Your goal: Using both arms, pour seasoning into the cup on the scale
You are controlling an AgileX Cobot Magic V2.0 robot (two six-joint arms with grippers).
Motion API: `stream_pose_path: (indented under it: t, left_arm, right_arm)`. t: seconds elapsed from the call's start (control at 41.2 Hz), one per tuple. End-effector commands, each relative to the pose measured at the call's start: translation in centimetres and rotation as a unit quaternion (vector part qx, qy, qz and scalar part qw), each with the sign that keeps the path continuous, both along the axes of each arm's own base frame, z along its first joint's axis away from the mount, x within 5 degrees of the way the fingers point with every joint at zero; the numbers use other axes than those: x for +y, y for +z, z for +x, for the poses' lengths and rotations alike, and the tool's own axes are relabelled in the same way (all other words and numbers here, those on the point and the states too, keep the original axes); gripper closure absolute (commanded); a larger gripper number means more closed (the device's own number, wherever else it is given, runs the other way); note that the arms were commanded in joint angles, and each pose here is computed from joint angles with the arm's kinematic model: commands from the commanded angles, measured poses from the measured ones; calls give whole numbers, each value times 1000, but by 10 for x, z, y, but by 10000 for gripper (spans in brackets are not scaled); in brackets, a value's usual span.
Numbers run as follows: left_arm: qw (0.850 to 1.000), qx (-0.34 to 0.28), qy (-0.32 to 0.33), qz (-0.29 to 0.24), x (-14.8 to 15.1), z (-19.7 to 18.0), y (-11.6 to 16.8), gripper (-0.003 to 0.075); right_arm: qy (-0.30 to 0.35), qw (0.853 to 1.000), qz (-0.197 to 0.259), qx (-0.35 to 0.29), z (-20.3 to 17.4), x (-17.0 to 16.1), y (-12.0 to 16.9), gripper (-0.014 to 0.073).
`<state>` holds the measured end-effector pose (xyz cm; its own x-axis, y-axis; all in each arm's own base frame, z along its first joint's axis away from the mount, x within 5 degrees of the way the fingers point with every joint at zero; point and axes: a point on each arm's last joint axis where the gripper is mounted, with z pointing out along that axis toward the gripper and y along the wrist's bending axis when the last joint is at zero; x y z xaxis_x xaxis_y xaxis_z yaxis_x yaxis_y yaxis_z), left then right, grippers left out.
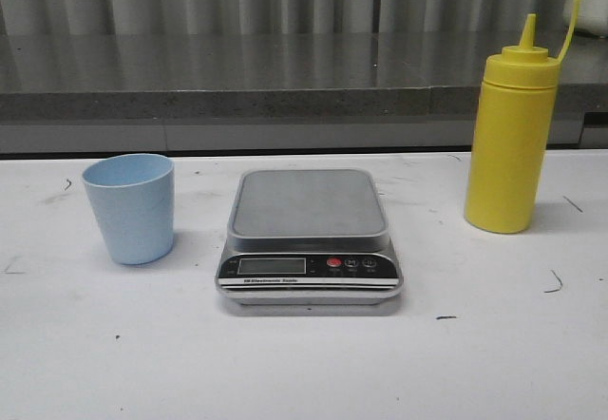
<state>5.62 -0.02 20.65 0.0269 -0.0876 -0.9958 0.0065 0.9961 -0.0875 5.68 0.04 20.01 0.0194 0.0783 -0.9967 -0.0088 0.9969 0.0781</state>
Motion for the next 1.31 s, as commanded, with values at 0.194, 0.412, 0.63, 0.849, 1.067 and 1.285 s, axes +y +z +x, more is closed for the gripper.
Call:
stream_pose_path:
  t: [0.194, 0.412, 0.63, 0.849, 1.067, 1.285]
  left_arm:
    - [999, -35, -5, -7, 0, -1, 0, 740]
    - [999, -35, -5, -7, 0, -1, 0, 740]
    - [999, -35, -5, -7, 0, -1, 0, 740]
    - [998, -57, -5, -8, 0, -1, 4, 740]
    - [992, -124, -5, -17, 0, -8, 38, 740]
    - [995, -102, -8, -13, -1, -28, 115, 740]
  right_arm:
    - [-1, 999, -4, -53, -2, 0, 11, 662]
    - [-1, 999, -4, -53, -2, 0, 11, 662]
    - [-1, 999, -4, -53, -2, 0, 11, 662]
    - [-1, 998, -4, -57, -2, 0, 11, 662]
    - [-1, 995, -4, -95, -9, 0, 41, 662]
    - [-11, 997, -22, -74, -24, -2, 106, 662]
